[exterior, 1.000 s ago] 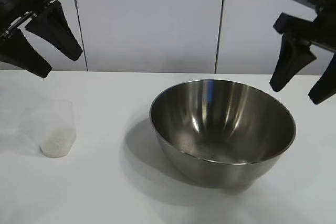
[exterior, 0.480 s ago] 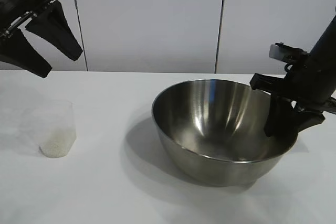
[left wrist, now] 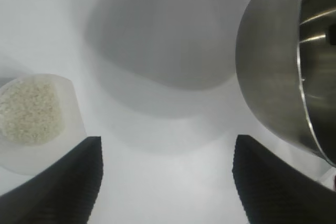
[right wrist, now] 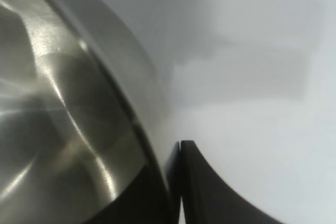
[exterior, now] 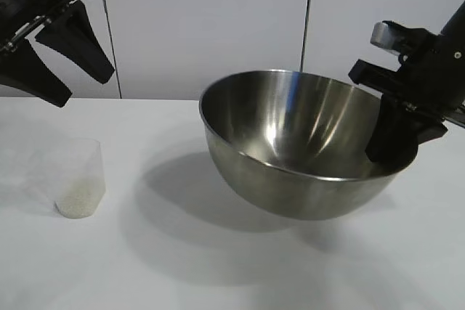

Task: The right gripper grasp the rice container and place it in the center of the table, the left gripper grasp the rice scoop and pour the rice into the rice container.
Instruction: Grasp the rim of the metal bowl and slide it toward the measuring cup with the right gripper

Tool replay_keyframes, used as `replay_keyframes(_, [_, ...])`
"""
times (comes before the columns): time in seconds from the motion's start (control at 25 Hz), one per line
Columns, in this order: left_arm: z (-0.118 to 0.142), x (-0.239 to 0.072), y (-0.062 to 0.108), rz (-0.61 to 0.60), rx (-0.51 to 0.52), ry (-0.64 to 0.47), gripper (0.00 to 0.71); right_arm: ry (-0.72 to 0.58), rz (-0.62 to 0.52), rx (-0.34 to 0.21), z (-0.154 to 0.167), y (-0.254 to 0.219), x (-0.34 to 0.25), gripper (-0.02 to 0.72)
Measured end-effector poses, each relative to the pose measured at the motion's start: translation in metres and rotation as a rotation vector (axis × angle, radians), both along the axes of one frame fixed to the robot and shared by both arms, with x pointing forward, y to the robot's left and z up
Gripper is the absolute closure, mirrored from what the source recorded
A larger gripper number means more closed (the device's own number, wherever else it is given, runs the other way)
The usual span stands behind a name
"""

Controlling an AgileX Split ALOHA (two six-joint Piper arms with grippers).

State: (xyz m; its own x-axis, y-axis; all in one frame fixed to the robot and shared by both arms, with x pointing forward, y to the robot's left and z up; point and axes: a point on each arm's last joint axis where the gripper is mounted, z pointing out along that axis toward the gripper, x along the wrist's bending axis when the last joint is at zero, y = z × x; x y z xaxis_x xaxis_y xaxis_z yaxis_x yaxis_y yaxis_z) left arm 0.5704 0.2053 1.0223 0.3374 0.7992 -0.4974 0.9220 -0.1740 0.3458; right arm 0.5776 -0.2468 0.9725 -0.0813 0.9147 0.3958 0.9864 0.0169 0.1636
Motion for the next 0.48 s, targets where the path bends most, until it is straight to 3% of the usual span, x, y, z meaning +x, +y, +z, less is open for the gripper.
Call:
replay_keyframes(0.24, [0.0, 0.001, 0.0, 0.007, 0.002, -0.009, 0.203, -0.041, 0.045, 0.0, 0.0, 0.04, -0.001, 0.685])
replay_keyframes(0.48, [0.0, 0.001, 0.0, 0.007, 0.002, -0.009, 0.203, -0.073, 0.043, -0.005, -0.022, 0.084, 0.001, 0.685])
